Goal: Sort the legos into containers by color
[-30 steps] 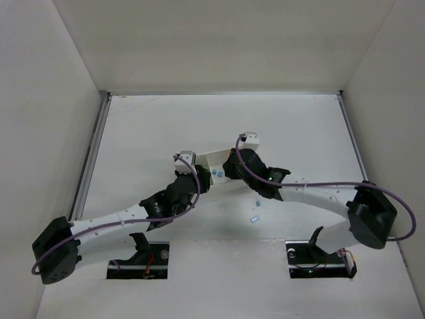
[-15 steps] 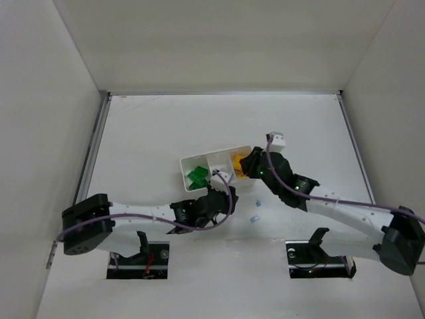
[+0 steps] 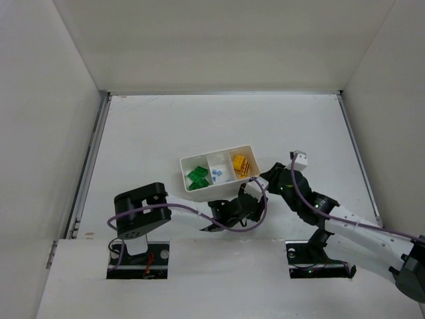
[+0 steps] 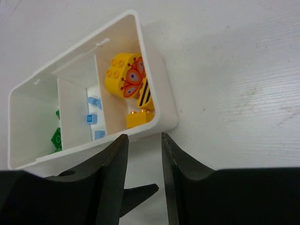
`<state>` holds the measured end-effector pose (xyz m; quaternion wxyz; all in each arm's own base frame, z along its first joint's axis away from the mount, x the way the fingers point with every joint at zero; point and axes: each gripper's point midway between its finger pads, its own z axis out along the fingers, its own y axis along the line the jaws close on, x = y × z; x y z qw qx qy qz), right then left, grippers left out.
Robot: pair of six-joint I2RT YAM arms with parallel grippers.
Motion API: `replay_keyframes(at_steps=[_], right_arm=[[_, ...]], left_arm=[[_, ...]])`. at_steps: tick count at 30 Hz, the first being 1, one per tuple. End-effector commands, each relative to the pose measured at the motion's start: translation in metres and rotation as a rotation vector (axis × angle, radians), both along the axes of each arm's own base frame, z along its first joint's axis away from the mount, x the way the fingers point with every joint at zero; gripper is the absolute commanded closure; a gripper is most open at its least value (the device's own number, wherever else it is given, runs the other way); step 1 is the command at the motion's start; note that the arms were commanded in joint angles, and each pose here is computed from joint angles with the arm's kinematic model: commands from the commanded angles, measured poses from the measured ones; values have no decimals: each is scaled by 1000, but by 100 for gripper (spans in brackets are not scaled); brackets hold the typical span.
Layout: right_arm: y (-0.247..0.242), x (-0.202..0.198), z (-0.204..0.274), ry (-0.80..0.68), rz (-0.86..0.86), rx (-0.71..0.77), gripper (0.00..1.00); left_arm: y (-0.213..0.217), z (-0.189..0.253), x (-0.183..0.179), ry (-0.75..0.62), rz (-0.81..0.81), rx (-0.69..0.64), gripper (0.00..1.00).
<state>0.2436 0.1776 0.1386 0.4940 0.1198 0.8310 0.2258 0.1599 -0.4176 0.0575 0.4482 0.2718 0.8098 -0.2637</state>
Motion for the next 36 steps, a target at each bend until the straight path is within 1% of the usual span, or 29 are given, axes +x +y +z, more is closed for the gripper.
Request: replay_keyframes(at_steps=[1,5,13,17,20,21,24,31,34,36], right_arm=[[-6,-2,6,-16,-26,51,60],[-9,-5,9,-24,-19,78,60],[-11,-7,9,-24,-20,83,60],[-20,-5,9,-20,-53,81,59],[-31,0,12,-26,-97,99,51],[-36,2,13,-30,-113,105,50],[-47,7,18,-42,-152,126,49],[-76,15,19,-47,-250,133,47],[-73,14,19,-45,-228,147,47],[-72,13,17,-38,-223,145,47]], left_arm=[[-21,11,7,-35,-24,-31,52],[-23,1,14,-48,-2,1,53],[-22,-14,28,-52,32,41,55],[-18,-20,31,-46,38,67,57],[-14,-26,31,-40,43,78,57],[-14,-28,31,-39,42,83,57],[-14,-30,31,-39,41,89,59],[-7,-35,29,-27,46,107,59],[-7,-39,28,-20,43,111,59],[-8,-39,27,-18,37,111,62]])
